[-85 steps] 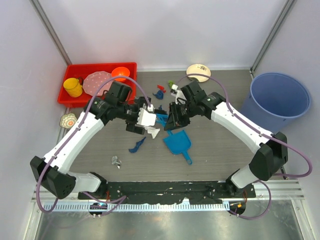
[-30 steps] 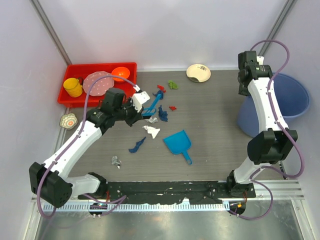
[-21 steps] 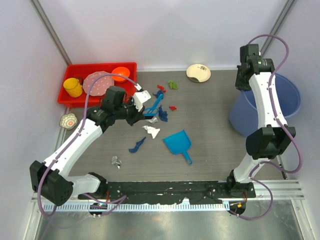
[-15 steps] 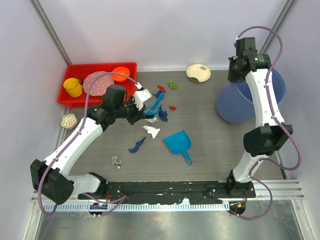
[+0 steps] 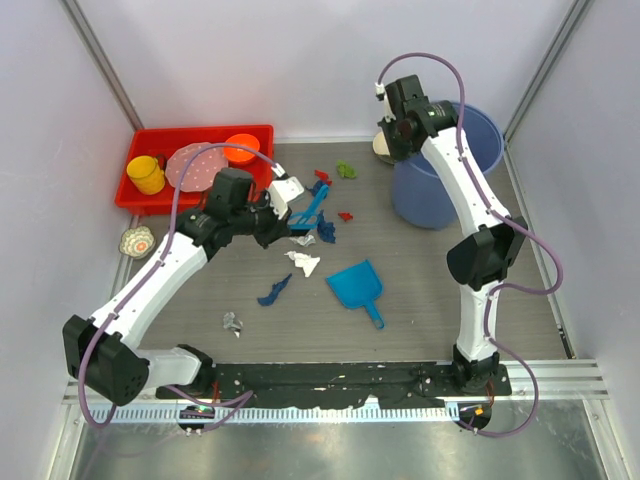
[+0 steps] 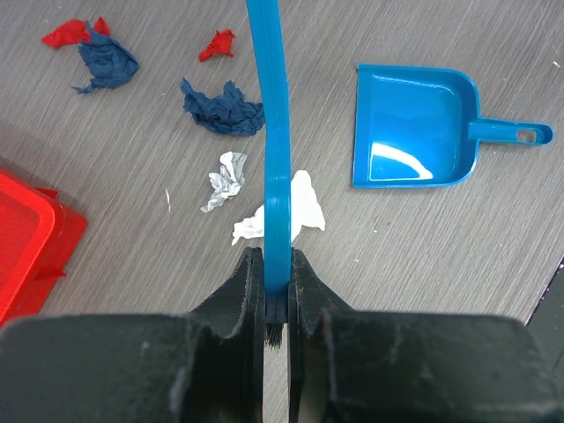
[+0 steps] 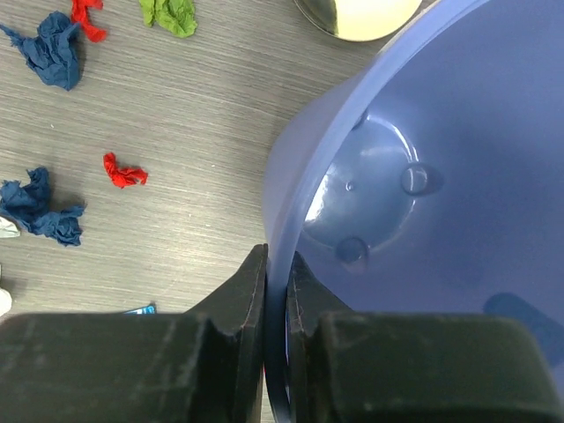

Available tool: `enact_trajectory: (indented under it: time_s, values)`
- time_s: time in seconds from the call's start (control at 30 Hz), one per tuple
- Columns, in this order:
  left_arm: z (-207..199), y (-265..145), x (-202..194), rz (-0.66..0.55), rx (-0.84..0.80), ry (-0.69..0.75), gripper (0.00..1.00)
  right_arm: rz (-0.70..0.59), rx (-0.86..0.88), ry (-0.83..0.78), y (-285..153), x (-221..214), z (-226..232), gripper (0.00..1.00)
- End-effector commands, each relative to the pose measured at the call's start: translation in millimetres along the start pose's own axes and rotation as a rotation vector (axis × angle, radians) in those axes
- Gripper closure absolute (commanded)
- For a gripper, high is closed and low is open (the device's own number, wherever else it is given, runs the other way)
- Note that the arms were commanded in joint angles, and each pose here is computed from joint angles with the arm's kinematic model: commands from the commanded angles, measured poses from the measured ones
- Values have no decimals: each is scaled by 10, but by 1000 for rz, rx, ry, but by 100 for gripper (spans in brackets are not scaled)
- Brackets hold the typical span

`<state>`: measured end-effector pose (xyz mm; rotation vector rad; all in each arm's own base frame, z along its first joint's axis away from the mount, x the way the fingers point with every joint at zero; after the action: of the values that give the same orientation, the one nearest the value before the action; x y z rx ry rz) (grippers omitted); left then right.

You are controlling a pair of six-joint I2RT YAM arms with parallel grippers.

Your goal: Sweep away the paper scraps from the table

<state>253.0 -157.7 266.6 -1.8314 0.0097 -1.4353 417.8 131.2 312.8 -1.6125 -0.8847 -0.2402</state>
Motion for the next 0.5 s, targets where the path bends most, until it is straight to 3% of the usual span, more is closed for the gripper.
enact_trajectory:
  time_s: [0.0, 0.03, 0.07, 0.1, 0.17, 0.23, 0.27, 0.47]
  values:
    - [21, -77, 195, -60, 7, 16, 100, -65, -18, 4, -125, 103, -104, 99]
    - [20, -74, 202, -62, 5, 17, 100, -76, -6, 4, -167, 113, -97, 95]
    - [15, -66, 205, -63, -5, 16, 100, -93, 11, 8, -207, 131, -88, 68]
    - [1, -67, 211, -66, -18, 15, 100, -106, 20, 16, -241, 147, -85, 52]
    - [-19, -60, 210, -67, -42, 15, 100, -167, 31, 30, -413, 212, -111, 33]
    - [-55, -53, 213, -68, -81, 10, 100, -220, 36, 44, -573, 260, -139, 29]
    - [-63, -51, 212, -66, -93, 5, 100, -262, 37, 52, -656, 307, -156, 12]
    - [-157, -97, 281, -93, -187, 1, 100, -585, 160, 28, -1559, 395, -187, 12]
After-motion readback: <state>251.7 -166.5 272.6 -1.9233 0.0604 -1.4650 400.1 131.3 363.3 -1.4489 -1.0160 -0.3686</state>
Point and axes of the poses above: each gripper's point midway between its finger pads, its own y axis out along the fingers, its own z axis along the line the jaws close on, x = y × z, the point moved 8 cm from there along -y, back along the fingers, and after that the axes turned 7 degrees about -y, right-handed, at the moved point
